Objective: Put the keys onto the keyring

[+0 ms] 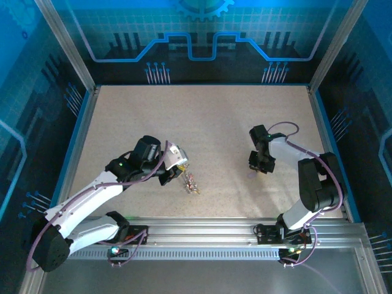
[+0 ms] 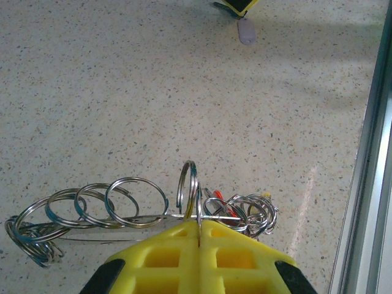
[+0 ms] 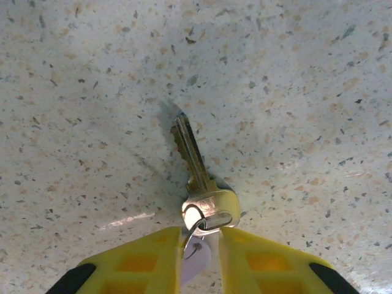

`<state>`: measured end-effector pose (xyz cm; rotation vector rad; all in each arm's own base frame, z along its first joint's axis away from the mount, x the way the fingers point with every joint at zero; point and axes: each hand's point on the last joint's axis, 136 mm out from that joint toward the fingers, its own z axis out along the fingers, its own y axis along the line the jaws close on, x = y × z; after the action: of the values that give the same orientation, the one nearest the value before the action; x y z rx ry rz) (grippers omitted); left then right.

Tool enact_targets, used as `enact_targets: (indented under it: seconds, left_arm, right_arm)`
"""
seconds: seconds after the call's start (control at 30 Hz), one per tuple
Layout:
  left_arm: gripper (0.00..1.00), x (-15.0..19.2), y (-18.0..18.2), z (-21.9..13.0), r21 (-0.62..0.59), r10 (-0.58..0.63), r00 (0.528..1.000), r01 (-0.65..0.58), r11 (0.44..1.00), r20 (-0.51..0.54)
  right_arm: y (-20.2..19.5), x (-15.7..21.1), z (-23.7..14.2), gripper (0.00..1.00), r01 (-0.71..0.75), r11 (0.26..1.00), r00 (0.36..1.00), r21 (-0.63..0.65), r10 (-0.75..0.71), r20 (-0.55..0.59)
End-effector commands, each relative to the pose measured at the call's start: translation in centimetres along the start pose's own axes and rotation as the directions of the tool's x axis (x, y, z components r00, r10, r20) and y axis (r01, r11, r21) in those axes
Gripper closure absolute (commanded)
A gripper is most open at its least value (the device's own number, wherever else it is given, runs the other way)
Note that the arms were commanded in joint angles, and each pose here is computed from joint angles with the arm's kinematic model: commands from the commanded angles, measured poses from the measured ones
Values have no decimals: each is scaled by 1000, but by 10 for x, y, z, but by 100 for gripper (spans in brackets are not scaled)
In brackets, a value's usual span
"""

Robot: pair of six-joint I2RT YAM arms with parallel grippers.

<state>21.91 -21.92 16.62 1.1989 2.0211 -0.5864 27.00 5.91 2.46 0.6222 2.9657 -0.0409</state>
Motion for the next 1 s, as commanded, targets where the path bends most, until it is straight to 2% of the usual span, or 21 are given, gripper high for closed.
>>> enact_targets:
  seconds: [0.0, 0.27, 0.7, 0.97]
  left_arm:
    - [100, -16, -2, -9, 11, 35, 998, -36, 999, 51]
    - [100, -16, -3, -9, 12, 35, 998, -36, 999, 49]
    - [100, -15, -3, -9, 12, 35, 998, -35, 999, 47]
    - [100, -16, -2, -9, 12, 34, 998, -35, 999, 48]
  right_arm:
    - [-3, 8, -3, 75, 14, 1000, 1000, 24, -14, -3]
    - [-4, 9, 1, 81, 24, 999, 1000, 46, -24, -4]
    - [-13, 8, -4, 83, 42, 996, 999, 80, -44, 24]
    - [-8, 3, -3, 85, 11, 998, 999, 54, -13, 47]
